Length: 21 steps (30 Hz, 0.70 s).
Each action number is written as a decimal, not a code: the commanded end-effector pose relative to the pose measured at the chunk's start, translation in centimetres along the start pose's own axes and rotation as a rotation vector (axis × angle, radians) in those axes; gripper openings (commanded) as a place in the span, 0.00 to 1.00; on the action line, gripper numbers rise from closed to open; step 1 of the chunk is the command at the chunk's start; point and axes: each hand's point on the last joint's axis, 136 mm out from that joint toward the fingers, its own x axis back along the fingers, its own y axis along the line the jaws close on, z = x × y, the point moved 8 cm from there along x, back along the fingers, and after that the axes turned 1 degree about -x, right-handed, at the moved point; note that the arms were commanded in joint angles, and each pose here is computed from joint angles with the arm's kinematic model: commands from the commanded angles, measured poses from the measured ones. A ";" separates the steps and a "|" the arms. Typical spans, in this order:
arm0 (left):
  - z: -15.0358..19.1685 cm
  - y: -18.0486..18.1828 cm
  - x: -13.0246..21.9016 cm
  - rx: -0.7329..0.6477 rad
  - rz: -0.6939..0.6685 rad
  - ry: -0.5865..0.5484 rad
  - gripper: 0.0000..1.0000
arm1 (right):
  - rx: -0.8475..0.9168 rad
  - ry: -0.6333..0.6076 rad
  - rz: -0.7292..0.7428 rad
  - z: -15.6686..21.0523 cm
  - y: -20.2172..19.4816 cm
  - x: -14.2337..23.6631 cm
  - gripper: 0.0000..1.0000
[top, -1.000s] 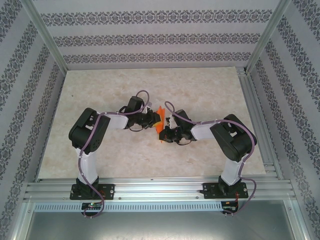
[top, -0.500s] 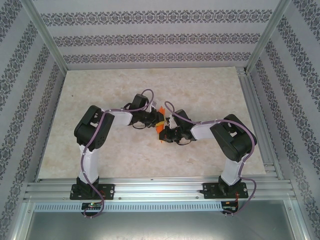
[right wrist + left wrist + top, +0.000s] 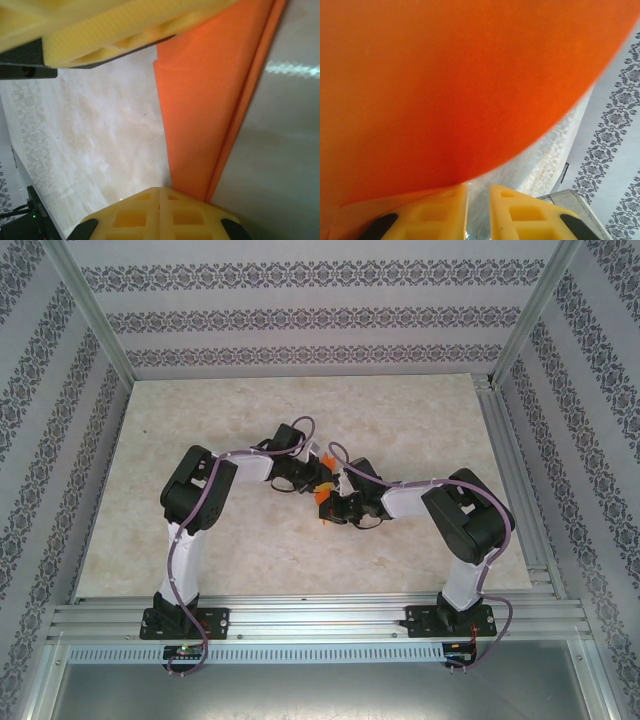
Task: Fold a paper plane with a square sheet of paper (pick it up from the middle)
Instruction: Fold the wing for the fifth time at the center of the table.
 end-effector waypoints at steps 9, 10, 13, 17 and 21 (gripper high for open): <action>-3.5 0.6 -1.2 -0.025 -0.138 -0.068 0.25 | -0.071 0.183 0.262 4.5 -4.7 -0.5 0.00; -3.8 0.4 -1.2 -0.027 -0.140 -0.073 0.26 | -0.070 0.183 0.262 4.5 -4.7 -0.5 0.00; -4.7 0.1 -1.3 -0.030 -0.163 -0.087 0.27 | -0.066 0.187 0.260 4.5 -4.7 -0.4 0.00; -5.7 -0.3 -1.3 -0.030 -0.196 -0.122 0.31 | -0.061 0.189 0.254 4.5 -4.5 -0.4 0.00; -6.4 -0.7 -1.4 -0.019 -0.193 -0.147 0.35 | -0.056 0.191 0.243 4.4 -4.4 -0.4 0.00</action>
